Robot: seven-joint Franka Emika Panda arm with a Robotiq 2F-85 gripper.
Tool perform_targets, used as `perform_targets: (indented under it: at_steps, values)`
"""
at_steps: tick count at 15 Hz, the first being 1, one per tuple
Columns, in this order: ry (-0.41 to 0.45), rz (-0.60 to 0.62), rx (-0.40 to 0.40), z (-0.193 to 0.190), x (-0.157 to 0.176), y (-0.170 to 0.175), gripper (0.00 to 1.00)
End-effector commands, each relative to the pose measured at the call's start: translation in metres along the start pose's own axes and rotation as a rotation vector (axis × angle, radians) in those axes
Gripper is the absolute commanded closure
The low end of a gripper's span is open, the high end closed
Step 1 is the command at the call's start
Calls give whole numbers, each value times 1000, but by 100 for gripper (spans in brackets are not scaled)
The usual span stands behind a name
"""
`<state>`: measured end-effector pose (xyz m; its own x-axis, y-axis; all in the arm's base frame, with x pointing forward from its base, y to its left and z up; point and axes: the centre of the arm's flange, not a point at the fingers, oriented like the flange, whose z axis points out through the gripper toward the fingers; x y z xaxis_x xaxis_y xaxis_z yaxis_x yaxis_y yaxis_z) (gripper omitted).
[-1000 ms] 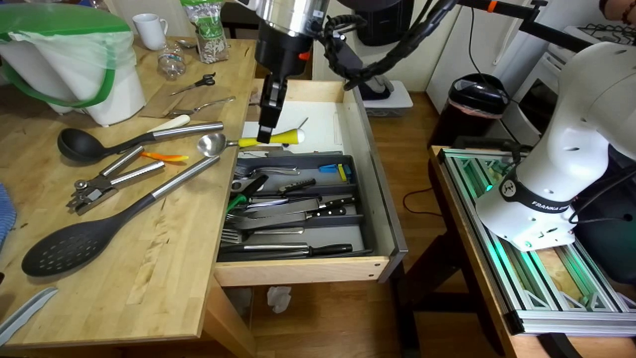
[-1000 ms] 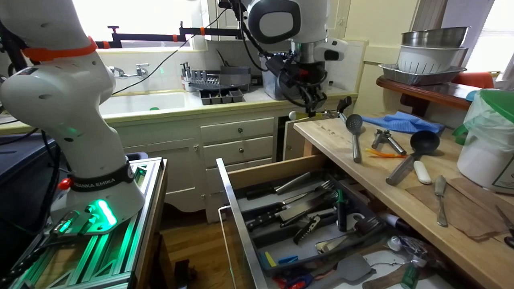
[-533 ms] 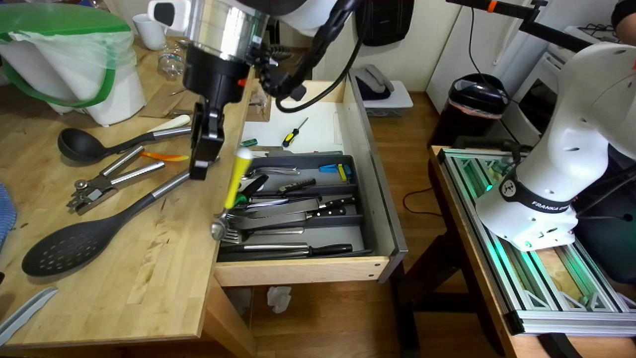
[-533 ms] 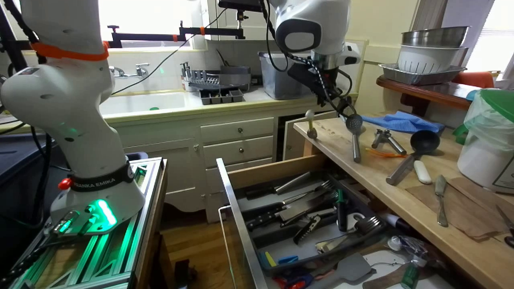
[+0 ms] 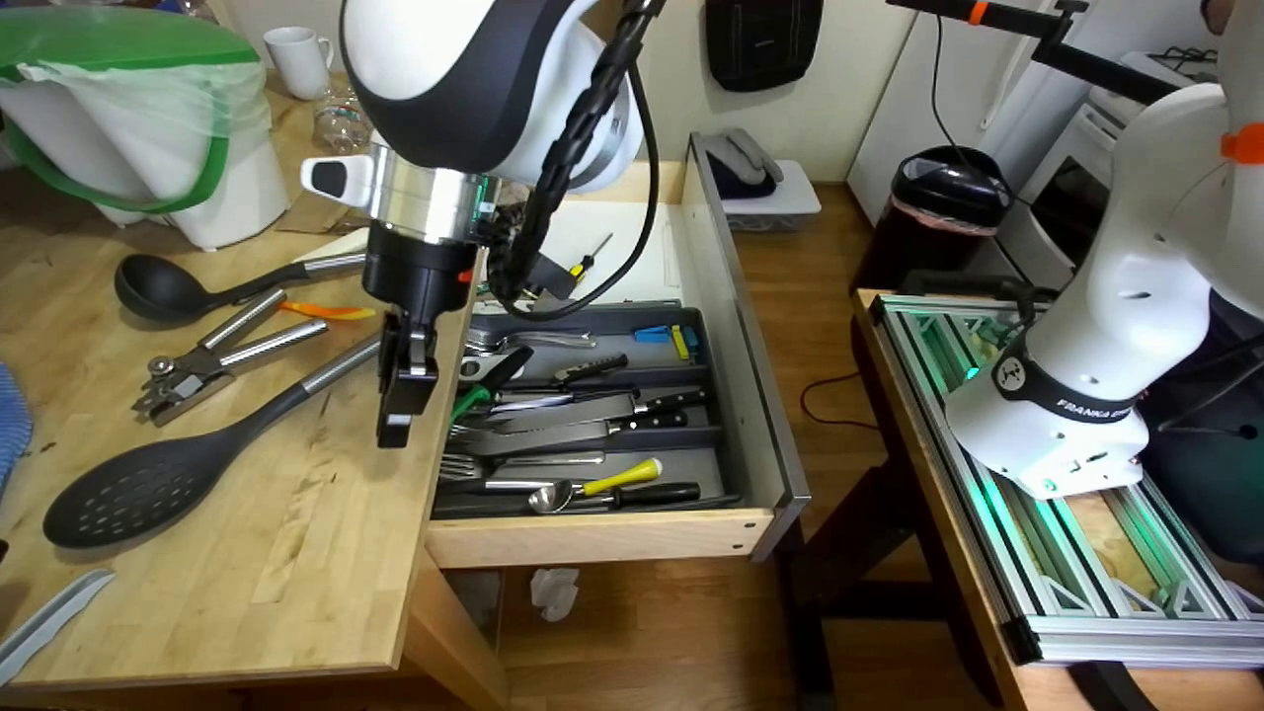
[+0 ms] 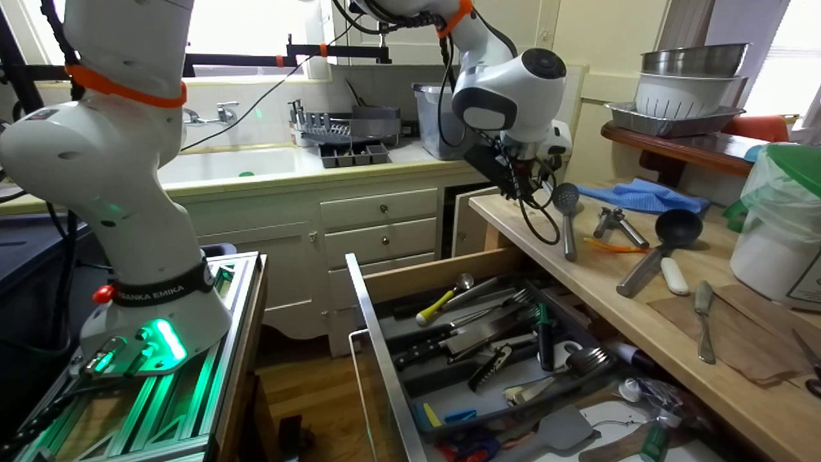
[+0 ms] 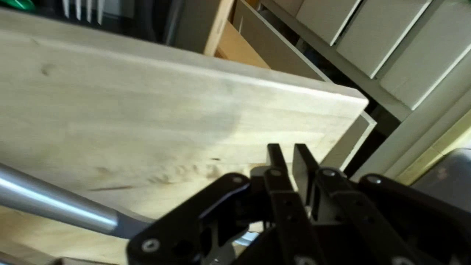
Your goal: Pick up the spoon from the drawer and put it on the counter
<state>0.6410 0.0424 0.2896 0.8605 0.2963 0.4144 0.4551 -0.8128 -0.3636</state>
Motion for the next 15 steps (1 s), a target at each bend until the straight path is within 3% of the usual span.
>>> perform_targets:
  at_steps: [1,5,9,15]
  values:
    - [5,173,-50,-36,-38,15,58]
    - [-39,334,-128,-87,-57,6,30]
    - [-104,436,-179,-108,-70,-6,1]
    - [-176,420,-161,-103,-85,-18,0]
